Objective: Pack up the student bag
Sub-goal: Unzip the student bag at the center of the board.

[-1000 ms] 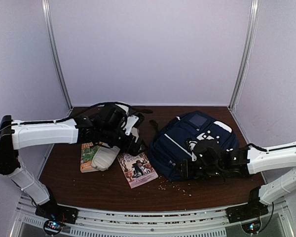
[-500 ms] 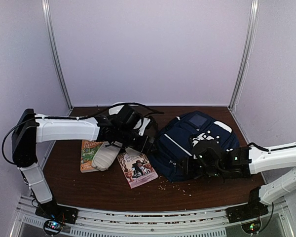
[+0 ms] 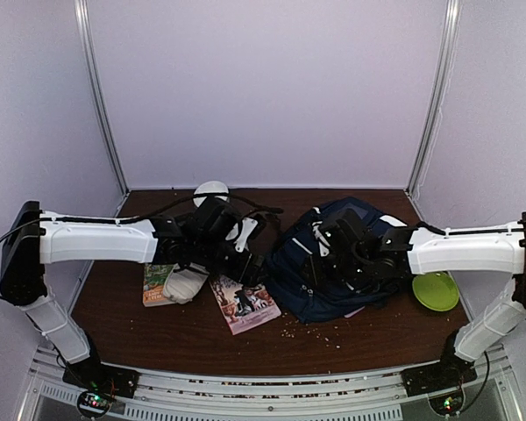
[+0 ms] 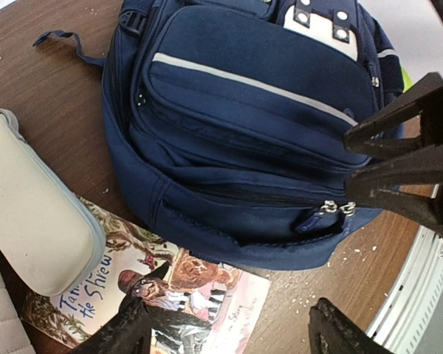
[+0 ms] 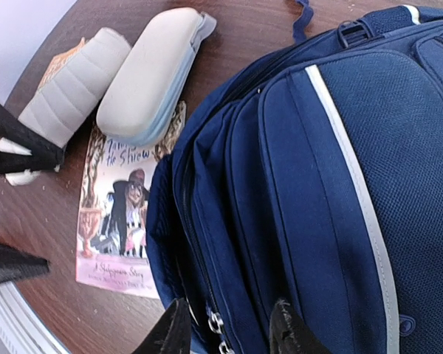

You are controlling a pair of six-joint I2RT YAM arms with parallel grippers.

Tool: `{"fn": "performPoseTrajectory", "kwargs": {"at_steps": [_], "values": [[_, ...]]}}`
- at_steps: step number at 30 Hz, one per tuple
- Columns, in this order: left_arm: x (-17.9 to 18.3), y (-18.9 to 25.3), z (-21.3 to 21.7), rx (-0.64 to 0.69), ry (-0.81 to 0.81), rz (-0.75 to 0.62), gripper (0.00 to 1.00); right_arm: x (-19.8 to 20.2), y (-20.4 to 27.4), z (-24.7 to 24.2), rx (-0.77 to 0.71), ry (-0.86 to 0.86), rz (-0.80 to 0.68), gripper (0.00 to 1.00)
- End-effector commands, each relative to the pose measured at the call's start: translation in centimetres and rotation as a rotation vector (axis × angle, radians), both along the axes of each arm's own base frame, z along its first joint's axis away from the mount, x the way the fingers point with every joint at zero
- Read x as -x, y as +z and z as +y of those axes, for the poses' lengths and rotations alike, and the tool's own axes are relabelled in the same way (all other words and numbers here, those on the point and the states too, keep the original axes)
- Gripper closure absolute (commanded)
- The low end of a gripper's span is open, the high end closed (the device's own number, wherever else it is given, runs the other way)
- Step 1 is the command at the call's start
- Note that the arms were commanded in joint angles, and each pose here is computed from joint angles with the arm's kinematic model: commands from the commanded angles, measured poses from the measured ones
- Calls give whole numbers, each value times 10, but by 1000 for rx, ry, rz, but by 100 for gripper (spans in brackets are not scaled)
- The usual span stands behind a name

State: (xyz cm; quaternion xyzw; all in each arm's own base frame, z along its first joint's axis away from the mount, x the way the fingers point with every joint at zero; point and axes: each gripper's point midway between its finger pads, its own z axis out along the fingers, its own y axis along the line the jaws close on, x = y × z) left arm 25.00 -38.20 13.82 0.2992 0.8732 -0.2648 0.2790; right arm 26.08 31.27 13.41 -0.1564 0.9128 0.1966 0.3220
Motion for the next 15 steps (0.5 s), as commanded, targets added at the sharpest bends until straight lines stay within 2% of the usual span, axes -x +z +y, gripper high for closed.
{"fn": "performPoseTrajectory", "kwargs": {"at_steps": [1,8,15], "values": [[-3,21,-11,69,-29,-40,24,20,-3,-15,18,102,-1,62],[-8,26,-30,90,-59,-26,24,43,-26,-33,104,204,31,58],[-5,20,-55,87,-88,-7,25,40,-40,-48,213,191,27,64]]}}
